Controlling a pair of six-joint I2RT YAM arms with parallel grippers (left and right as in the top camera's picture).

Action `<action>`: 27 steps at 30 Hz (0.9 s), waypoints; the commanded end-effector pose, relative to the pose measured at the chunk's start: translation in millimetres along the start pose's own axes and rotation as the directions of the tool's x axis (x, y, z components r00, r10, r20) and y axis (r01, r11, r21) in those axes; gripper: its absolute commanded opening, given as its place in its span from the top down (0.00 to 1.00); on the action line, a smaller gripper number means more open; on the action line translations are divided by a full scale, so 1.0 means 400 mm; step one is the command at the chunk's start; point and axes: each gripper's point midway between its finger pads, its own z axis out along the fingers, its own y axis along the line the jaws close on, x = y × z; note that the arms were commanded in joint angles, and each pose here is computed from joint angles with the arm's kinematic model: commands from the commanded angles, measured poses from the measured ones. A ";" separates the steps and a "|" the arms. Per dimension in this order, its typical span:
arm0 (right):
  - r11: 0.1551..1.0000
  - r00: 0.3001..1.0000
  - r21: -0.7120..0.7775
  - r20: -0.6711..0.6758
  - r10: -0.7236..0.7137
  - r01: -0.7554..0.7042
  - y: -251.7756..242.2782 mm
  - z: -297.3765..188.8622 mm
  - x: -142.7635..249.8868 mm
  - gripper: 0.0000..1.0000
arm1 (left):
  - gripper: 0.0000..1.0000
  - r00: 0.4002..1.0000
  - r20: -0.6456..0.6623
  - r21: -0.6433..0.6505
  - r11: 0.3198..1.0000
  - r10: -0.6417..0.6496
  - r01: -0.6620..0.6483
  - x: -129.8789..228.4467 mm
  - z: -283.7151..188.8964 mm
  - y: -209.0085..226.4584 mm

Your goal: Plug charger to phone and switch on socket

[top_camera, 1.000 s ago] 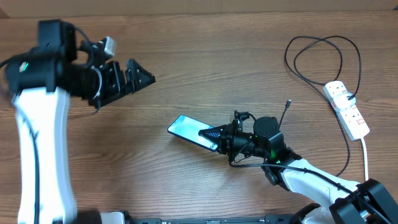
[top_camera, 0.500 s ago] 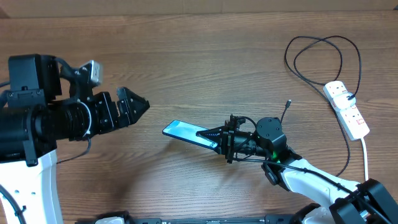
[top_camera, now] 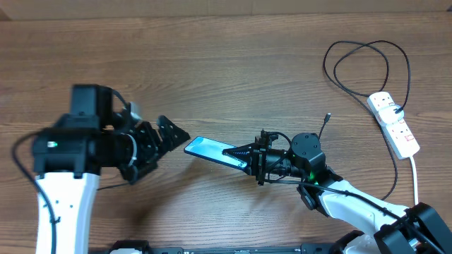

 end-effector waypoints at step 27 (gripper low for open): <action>0.993 0.993 -0.036 0.035 0.116 -0.115 0.016 0.026 0.010 0.96 | 0.17 0.891 -0.121 0.090 0.889 -0.437 0.448 0.039 0.289 -0.035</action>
